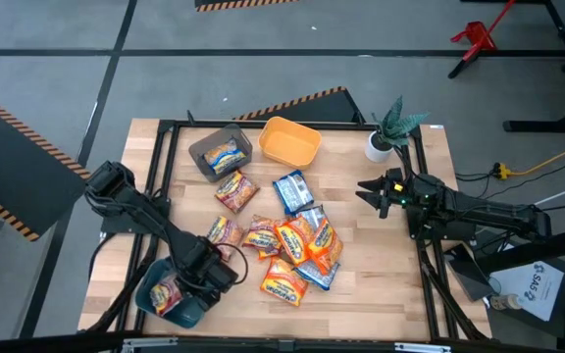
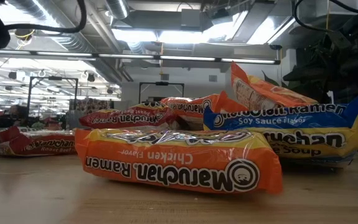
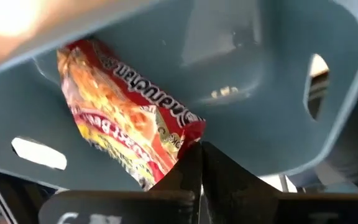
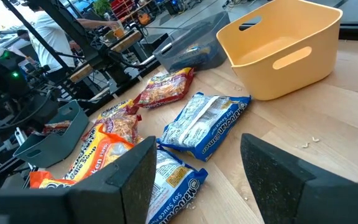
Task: Sort Maruchan noodles
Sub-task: Adjust the pack of red ramen noodle soup, then put the pack of orange ramen noodle soup into the yellow bin
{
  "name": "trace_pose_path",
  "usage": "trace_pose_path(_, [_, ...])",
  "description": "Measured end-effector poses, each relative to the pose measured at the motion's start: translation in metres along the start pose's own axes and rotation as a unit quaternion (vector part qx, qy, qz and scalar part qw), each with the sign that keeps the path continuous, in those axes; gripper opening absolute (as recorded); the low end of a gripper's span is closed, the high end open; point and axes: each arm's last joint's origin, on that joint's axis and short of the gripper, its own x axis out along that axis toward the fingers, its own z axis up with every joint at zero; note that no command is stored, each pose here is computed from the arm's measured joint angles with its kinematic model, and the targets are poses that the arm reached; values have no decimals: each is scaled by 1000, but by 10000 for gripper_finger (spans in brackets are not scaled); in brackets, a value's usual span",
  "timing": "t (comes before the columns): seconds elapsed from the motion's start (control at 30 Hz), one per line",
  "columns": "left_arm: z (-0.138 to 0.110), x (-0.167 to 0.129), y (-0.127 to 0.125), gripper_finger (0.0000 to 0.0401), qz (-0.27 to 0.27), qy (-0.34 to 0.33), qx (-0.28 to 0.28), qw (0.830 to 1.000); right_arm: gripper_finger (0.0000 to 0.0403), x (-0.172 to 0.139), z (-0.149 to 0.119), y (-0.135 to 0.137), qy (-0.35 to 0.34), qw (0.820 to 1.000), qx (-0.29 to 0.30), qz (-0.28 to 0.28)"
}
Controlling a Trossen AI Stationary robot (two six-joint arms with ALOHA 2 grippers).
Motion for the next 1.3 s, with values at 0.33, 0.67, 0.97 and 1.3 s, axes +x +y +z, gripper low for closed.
trace_pose_path(0.33, [24,-13,0,0,-33,-36,-7,999,221,0,0,0,0,1000,3,0])
trace_pose_path(0.67, [26,-78,6,0,-25,-165,61,984,221,0,0,0,0,1000,15,0])
trace_pose_path(0.97, [29,-117,33,68,32,-284,153,946,221,0,0,0,1,1000,18,1])
trace_pose_path(1.3, [60,-113,47,130,91,-403,164,896,221,1,1,0,-9,1000,28,-2])
